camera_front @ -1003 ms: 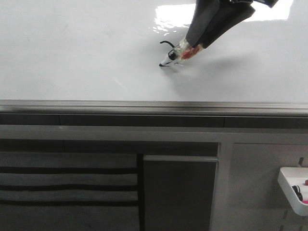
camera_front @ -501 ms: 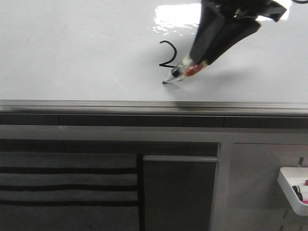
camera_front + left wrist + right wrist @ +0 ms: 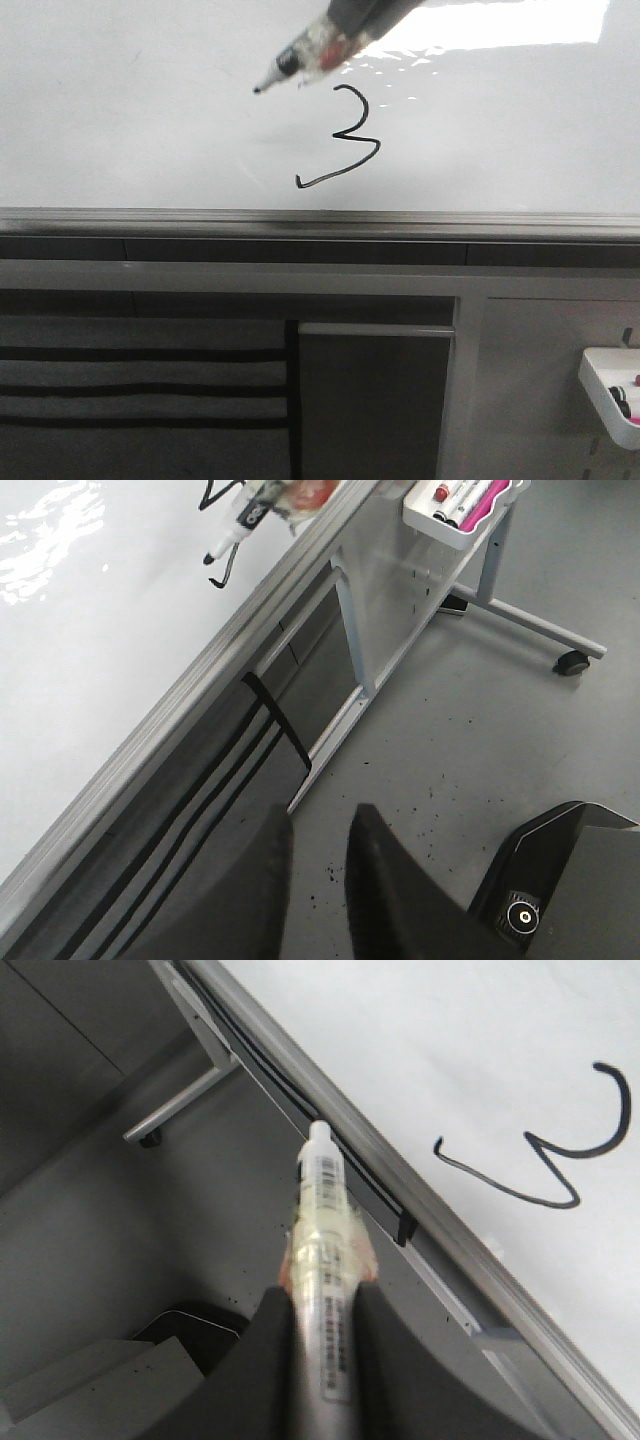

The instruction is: Write number 3 on whiteboard

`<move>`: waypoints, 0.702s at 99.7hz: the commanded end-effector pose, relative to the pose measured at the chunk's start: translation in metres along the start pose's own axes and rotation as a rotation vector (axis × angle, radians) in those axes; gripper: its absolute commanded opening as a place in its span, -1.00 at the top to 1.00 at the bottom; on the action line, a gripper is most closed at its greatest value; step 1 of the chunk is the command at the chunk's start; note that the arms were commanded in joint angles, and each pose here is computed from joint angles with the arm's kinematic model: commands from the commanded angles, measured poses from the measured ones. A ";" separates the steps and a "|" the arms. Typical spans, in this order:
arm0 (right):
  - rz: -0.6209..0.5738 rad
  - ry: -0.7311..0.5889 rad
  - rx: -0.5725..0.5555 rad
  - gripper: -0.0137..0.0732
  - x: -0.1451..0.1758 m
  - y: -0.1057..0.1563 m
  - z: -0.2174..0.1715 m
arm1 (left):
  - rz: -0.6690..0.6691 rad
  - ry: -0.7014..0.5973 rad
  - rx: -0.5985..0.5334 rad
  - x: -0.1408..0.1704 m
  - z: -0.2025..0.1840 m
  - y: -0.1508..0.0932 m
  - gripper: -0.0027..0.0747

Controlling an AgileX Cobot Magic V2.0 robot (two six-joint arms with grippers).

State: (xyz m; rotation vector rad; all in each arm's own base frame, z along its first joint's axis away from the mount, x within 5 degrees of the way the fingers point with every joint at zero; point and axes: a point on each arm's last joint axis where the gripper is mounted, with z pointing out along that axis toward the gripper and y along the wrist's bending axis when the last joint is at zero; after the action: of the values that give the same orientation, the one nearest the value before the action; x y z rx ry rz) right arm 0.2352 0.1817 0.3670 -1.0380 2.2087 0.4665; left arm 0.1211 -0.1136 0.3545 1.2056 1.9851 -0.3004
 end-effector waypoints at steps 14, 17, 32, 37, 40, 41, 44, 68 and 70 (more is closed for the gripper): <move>-0.185 -0.159 0.029 0.72 0.014 0.023 -0.060 | -0.019 -0.086 -0.023 -0.013 -0.004 0.004 0.64; -0.202 -0.161 0.031 0.72 0.017 0.024 -0.063 | -0.020 -0.088 -0.024 -0.013 -0.002 0.004 0.64; -0.310 -0.134 0.027 0.72 0.029 0.027 -0.063 | 0.040 -0.075 -0.017 -0.018 0.014 0.007 0.64; -0.369 -0.119 0.018 0.72 0.031 0.029 -0.063 | 0.084 -0.077 -0.011 -0.023 0.021 0.007 0.64; -0.410 -0.114 0.013 0.72 0.031 0.030 -0.063 | 0.118 -0.076 -0.005 -0.025 0.024 0.006 0.64; -0.427 -0.111 0.013 0.72 0.032 0.030 -0.063 | 0.125 -0.078 -0.003 -0.027 0.025 0.006 0.64; -0.460 -0.110 0.006 0.72 0.031 0.032 -0.062 | 0.161 -0.073 0.011 -0.029 0.030 0.004 0.64; -0.574 -0.120 -0.023 0.72 0.030 0.043 -0.060 | 0.298 -0.174 0.028 -0.061 0.055 -0.008 0.64; -0.574 -0.120 -0.023 0.72 0.030 0.043 -0.060 | 0.302 -0.183 0.029 -0.064 0.056 -0.009 0.64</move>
State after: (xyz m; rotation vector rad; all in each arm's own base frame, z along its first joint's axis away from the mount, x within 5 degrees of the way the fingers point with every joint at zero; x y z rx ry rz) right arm 0.1667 0.1594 0.3761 -1.5749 1.7875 0.2907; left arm 0.1540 -0.1771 0.3385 1.5086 1.7502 -0.2413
